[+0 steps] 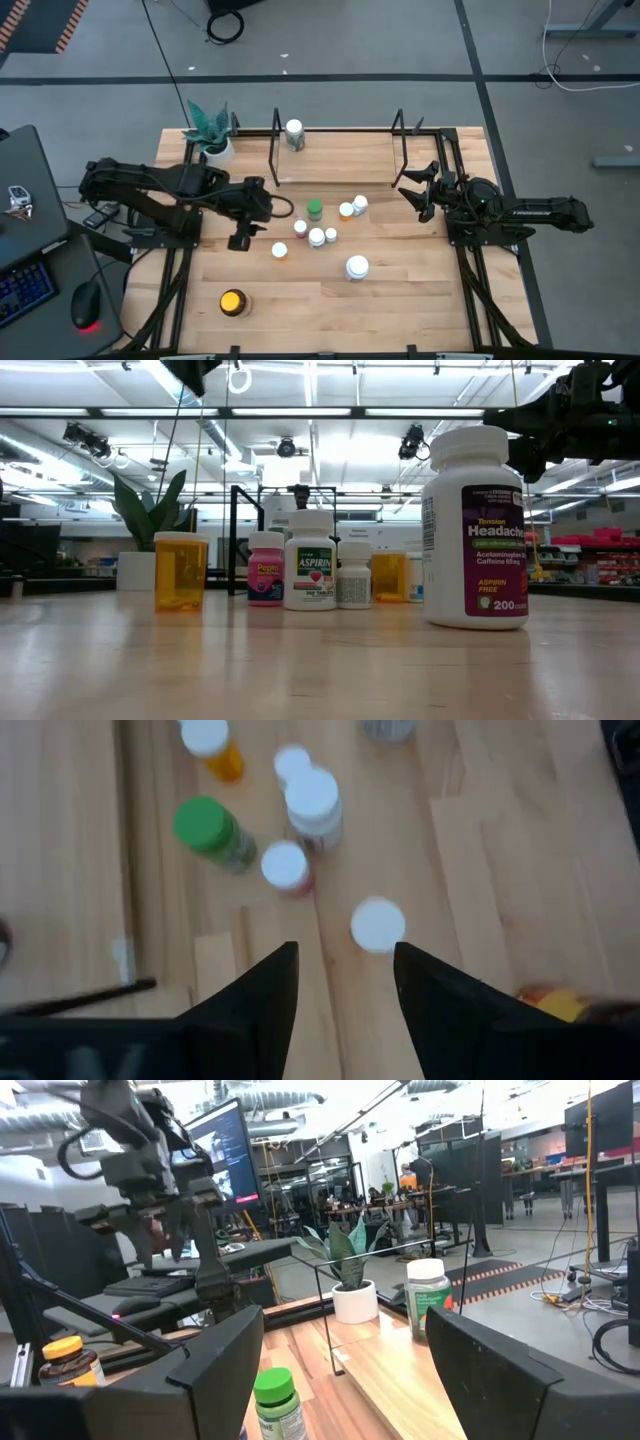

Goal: Pick and place medicine bottles onto shelf by color
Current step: Put the yellow medicine bottle on the shelf

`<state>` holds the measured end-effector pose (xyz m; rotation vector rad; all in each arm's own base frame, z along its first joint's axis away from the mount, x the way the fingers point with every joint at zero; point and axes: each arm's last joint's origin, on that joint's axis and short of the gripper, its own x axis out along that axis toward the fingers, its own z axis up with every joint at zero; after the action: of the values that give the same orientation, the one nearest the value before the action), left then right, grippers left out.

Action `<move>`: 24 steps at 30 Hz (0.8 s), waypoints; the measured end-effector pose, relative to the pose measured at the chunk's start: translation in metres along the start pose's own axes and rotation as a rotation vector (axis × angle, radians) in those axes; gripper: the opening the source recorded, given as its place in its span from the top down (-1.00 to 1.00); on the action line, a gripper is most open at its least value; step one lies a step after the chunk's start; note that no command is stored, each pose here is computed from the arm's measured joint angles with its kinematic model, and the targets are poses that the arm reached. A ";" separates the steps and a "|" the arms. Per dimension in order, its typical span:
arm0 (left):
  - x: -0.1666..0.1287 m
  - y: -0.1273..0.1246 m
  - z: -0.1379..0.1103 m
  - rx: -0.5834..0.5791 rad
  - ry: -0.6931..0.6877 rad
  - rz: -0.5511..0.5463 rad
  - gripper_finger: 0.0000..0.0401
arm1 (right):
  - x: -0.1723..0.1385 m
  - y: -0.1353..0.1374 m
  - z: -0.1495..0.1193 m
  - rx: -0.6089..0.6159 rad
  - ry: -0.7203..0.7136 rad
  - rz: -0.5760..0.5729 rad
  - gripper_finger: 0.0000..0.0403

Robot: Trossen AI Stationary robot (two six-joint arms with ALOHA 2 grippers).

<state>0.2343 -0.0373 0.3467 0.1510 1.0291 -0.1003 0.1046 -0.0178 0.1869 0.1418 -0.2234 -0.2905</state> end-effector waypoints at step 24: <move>0.018 -0.073 -0.047 0.215 0.109 -0.286 0.13 | 0.000 0.000 0.000 0.000 0.000 0.000 -0.43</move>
<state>0.1924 -0.1016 0.3018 0.2060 1.1429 -0.4677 0.1046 -0.0178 0.1868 0.1418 -0.2231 -0.2905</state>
